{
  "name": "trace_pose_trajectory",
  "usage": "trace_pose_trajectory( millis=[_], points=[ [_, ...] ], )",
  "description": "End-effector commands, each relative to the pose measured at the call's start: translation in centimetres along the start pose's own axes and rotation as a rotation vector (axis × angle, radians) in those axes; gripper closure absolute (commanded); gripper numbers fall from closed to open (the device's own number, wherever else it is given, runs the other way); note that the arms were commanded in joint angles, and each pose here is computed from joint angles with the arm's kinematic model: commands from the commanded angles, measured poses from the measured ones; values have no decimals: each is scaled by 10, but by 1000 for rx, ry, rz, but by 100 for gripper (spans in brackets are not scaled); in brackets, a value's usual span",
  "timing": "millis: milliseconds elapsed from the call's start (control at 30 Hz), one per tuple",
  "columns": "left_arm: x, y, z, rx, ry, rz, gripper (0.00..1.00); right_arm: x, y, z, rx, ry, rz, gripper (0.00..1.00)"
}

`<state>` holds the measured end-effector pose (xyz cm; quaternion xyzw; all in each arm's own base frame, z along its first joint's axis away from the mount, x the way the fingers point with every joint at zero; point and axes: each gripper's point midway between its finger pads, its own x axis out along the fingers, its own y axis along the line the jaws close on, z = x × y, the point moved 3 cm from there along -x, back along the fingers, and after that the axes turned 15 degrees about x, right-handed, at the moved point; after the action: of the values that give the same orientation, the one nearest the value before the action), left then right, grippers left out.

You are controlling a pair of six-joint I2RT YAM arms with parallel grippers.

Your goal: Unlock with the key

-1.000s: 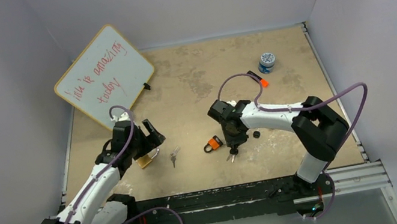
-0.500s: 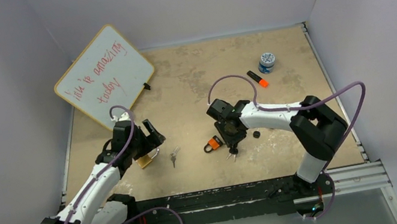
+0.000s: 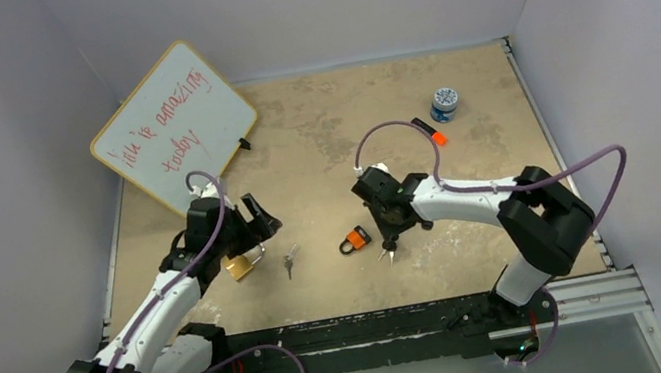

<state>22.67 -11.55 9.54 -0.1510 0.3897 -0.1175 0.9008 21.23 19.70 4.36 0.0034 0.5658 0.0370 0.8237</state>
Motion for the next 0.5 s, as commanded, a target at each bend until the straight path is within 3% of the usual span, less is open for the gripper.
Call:
trace_pose_trajectory(
  millis=[0, 167, 300, 400, 467],
  points=[
    [-2, -32, 25, 28, -96, -186, 17, -7, -3, 11, 125, -138, 32, 73],
    [0, -62, 37, 20, -122, -382, 17, -13, 3, 16, 162, -206, 121, 73],
    [12, -75, 36, -10, -76, -474, 18, -16, 13, 18, 159, -219, 202, 73],
    [19, -78, 32, -27, -44, -497, 19, -12, 6, 15, 157, -198, 132, 71],
    [22, -78, 31, -26, -37, -495, 19, -9, -4, 13, 160, -169, 48, 64]
  ],
)
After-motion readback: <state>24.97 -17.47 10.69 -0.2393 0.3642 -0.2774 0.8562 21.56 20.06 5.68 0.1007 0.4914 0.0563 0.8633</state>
